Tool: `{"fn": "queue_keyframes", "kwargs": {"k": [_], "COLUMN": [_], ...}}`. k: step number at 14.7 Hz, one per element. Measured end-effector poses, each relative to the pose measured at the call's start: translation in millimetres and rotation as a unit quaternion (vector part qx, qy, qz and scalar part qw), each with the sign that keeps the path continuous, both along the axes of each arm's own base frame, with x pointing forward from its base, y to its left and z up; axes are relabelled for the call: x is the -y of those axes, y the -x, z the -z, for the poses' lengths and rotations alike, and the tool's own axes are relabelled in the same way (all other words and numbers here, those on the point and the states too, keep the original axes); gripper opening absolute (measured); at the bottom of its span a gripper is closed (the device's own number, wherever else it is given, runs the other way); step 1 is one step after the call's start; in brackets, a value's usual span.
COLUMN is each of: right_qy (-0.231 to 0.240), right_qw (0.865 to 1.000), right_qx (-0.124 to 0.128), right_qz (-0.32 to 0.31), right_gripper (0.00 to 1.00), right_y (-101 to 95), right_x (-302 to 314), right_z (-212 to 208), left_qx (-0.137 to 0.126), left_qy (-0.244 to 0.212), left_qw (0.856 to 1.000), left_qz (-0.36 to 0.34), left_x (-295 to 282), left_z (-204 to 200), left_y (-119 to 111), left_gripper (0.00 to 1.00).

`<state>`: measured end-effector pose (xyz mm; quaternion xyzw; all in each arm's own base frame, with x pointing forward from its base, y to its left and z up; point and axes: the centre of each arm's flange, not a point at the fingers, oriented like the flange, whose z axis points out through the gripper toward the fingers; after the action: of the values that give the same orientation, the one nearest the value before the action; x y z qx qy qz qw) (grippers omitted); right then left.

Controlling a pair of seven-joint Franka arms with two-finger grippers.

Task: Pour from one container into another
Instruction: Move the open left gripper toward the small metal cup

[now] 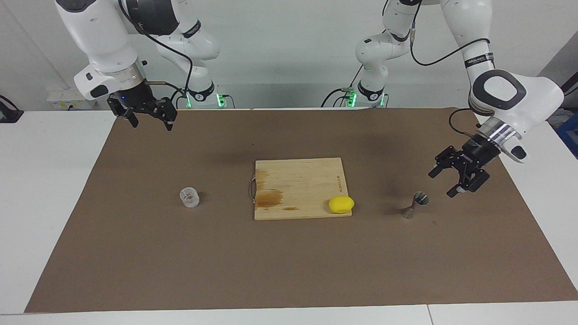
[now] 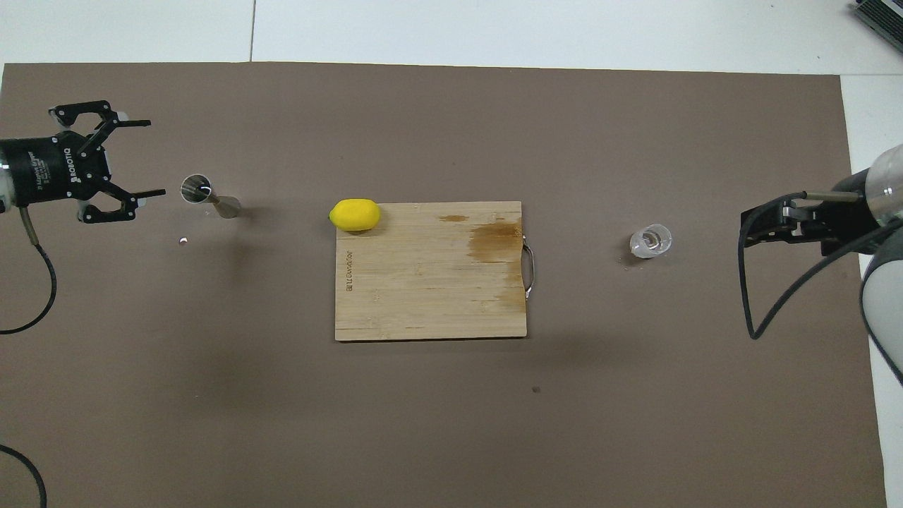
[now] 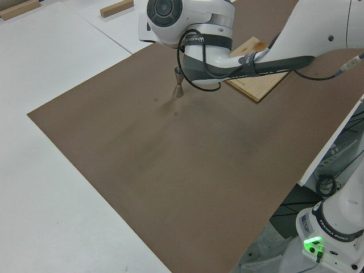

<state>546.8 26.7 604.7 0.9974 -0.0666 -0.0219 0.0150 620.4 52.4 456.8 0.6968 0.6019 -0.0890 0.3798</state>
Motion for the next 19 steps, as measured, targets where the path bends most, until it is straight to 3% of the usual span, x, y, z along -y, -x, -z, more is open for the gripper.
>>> {"fn": "queue_keyframes", "kwargs": {"k": [5, 14, 17, 19], "right_qy": [0.0, 0.0, 0.0, 0.0], "right_qw": [1.0, 1.0, 1.0, 1.0], "right_qx": [0.0, 0.0, 0.0, 0.0], "right_qz": [0.0, 0.0, 0.0, 0.0], "right_gripper": [1.0, 1.0, 1.0, 1.0], "right_y": [0.0, 0.0, 0.0, 0.0], "right_x": [0, 0, 0, 0], "right_z": [0, 0, 0, 0], "left_qx": [-0.003, -0.026, -0.057, -0.102], "left_qy": [0.049, 0.089, 0.138, 0.168], "left_qw": [0.998, 0.991, 0.978, 0.963], "left_qz": [-0.04, -0.093, -0.147, -0.185], "left_x": [-8, -38, -55, -56], "left_z": [13, 41, 62, 74], "left_y": [3, 18, 29, 36], "left_gripper": [1.0, 1.0, 1.0, 1.0]}}
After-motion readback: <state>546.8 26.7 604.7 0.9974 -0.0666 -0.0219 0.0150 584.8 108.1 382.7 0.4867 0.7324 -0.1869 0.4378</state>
